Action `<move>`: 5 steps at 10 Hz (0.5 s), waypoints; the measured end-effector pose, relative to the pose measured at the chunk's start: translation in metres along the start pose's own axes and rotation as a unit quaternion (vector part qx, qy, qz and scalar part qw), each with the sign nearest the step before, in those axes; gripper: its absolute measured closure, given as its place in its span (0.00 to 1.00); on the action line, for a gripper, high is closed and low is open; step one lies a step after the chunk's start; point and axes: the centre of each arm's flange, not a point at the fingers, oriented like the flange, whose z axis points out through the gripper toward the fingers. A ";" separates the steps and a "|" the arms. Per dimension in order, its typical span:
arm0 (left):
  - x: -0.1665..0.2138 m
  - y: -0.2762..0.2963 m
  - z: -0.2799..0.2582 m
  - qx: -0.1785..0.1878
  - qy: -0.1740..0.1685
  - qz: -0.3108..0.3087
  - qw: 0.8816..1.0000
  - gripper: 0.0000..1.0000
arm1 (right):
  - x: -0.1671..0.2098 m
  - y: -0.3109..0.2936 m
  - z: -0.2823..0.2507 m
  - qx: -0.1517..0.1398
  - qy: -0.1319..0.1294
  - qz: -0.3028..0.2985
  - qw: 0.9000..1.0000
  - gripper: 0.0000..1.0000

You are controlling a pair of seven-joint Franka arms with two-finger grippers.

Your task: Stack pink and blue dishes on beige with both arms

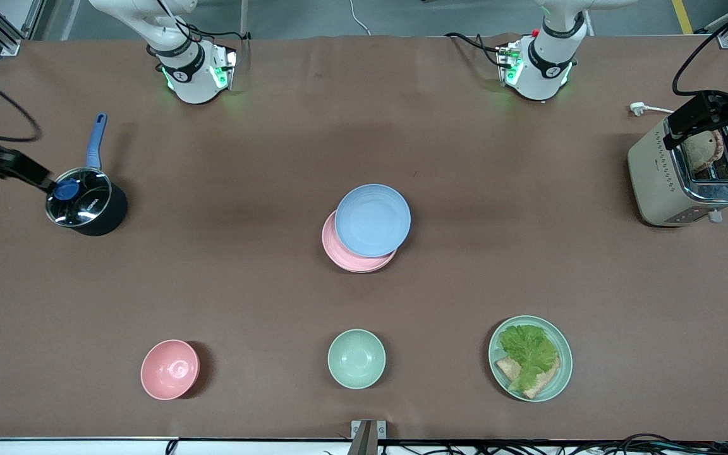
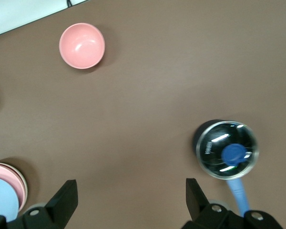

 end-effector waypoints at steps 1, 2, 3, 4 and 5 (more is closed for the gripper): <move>0.000 0.000 0.000 0.000 0.000 0.000 1.000 0.00 | 0.001 0.017 -0.012 -0.001 -0.003 -0.018 1.000 0.00; 0.000 0.000 0.000 0.000 0.000 0.000 1.000 0.00 | 0.001 0.024 -0.021 -0.002 -0.004 -0.059 0.998 0.00; 0.000 0.000 0.000 0.000 0.000 0.000 1.000 0.00 | 0.000 0.023 -0.028 -0.001 0.001 -0.087 0.996 0.00; 0.000 0.000 0.000 0.000 0.000 0.000 1.000 0.00 | 0.000 0.022 -0.031 -0.001 0.002 -0.096 0.995 0.00; 0.000 0.000 0.000 0.000 -0.001 0.000 1.000 0.00 | 0.001 0.021 -0.030 -0.001 0.001 -0.098 0.995 0.00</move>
